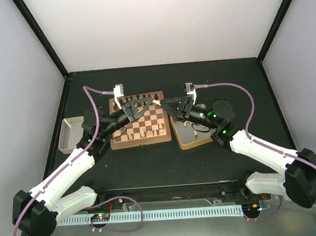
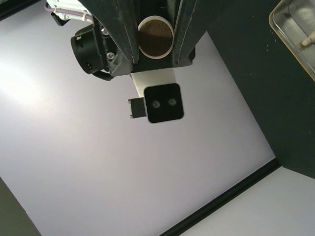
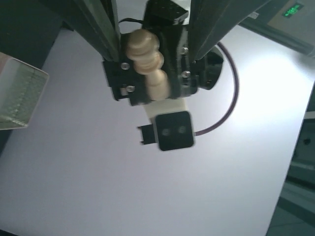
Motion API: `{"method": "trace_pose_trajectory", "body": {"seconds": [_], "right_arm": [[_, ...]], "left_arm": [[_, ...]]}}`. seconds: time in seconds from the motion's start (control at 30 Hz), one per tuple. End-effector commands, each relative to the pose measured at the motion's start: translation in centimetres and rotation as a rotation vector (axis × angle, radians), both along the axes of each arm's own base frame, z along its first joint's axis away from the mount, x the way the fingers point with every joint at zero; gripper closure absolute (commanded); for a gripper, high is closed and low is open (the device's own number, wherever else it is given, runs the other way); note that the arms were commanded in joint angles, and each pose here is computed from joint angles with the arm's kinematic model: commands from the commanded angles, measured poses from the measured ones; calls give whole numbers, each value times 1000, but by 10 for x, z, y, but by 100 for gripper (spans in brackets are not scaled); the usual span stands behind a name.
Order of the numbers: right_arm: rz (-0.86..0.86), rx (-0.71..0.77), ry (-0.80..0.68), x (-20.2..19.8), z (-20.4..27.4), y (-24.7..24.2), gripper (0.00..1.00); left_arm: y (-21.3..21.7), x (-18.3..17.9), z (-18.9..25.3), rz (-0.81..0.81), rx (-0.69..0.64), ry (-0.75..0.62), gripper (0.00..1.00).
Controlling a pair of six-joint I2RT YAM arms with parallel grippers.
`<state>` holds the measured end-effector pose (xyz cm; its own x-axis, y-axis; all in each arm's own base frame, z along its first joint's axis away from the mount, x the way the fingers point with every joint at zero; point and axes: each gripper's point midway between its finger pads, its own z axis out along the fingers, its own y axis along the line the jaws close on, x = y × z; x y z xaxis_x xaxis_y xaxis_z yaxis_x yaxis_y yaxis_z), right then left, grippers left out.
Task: Set up the chess pieces on the board
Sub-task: Place the chess piece on the chessboard.
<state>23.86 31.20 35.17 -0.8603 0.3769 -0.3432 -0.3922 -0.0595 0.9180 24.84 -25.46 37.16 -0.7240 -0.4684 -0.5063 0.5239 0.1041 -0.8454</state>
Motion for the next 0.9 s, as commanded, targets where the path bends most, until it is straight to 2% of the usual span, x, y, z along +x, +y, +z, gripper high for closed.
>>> {"method": "trace_pose_trajectory", "body": {"seconds": [0.0, 0.2, 0.47, 0.63, 0.8, 0.87], "right_arm": [[42, 150, 6, -10, 34, -4, 64], [60, 166, 10, -8, 41, 0, 72], [73, 155, 12, -5, 43, 7, 70], [83, 174, 30, -2, 43, 10, 73], [79, 173, 34, 0, 45, 12, 90], [68, 152, 36, 2, 41, 12, 94]], "left_arm": [[7, 0, 16, 37, -76, -51, 98], [8, 1, 12, 47, -75, -47, 98], [8, 3, 7, 48, -88, -30, 99], [5, 6, 2, 33, -102, -1, 98], [9, 12, -10, 54, -119, 37, 98], [13, 16, -17, 79, -109, 52, 94]]}}
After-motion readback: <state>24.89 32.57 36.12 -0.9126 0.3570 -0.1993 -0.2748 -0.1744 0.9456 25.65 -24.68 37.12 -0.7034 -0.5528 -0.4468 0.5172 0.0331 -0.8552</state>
